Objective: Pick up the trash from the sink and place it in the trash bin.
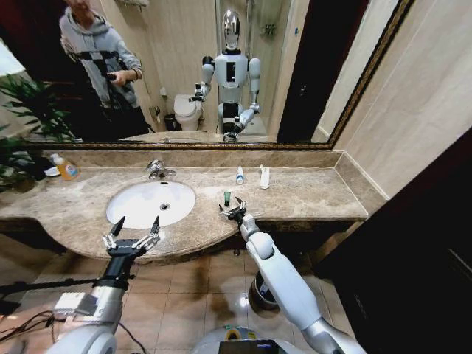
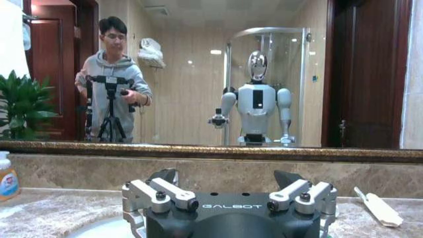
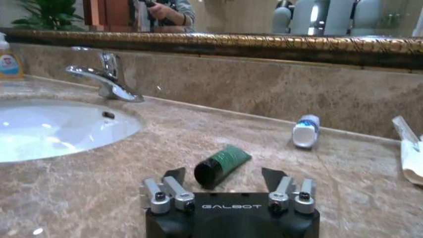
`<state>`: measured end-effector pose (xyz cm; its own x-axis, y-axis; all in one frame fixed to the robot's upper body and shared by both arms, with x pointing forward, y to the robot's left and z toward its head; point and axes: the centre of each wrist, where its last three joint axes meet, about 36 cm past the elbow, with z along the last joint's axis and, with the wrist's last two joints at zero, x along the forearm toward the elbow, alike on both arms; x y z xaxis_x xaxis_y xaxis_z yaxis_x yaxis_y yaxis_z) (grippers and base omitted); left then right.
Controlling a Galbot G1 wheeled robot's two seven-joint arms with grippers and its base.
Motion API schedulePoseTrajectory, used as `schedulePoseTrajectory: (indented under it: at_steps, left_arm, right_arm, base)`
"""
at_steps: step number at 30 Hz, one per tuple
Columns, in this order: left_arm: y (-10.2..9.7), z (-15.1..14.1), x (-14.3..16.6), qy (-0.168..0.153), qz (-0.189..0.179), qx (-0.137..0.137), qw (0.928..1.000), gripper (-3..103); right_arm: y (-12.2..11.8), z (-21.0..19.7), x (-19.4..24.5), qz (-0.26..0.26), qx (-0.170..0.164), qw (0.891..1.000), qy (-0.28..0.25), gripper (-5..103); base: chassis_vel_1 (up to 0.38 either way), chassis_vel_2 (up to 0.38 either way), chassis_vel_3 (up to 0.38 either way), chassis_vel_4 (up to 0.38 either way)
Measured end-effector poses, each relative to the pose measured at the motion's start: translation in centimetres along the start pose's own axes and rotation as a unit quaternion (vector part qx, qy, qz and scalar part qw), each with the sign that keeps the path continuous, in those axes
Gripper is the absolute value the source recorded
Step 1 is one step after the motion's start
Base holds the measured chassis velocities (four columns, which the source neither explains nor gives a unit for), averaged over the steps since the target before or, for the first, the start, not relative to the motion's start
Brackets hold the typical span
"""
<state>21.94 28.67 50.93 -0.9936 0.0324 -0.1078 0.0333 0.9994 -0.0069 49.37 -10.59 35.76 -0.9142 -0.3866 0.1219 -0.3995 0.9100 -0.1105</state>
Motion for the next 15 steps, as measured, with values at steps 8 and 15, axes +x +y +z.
schedulePoseTrajectory:
  at_steps: [8,15]
  left_arm:
    - [0.00,0.00,0.00,0.000,0.000,0.000,1.0000,100]
    - [0.00,0.00,0.00,0.000,0.000,0.000,1.0000,100]
  right_arm:
    - [-0.42,0.42,0.52,0.011,-0.002,1.000,0.003,47]
    - [-0.20,0.57,0.84,0.011,-0.004,1.000,0.001,26]
  base:
    - [0.000,0.000,0.000,0.000]
    - [0.000,0.000,0.000,0.000]
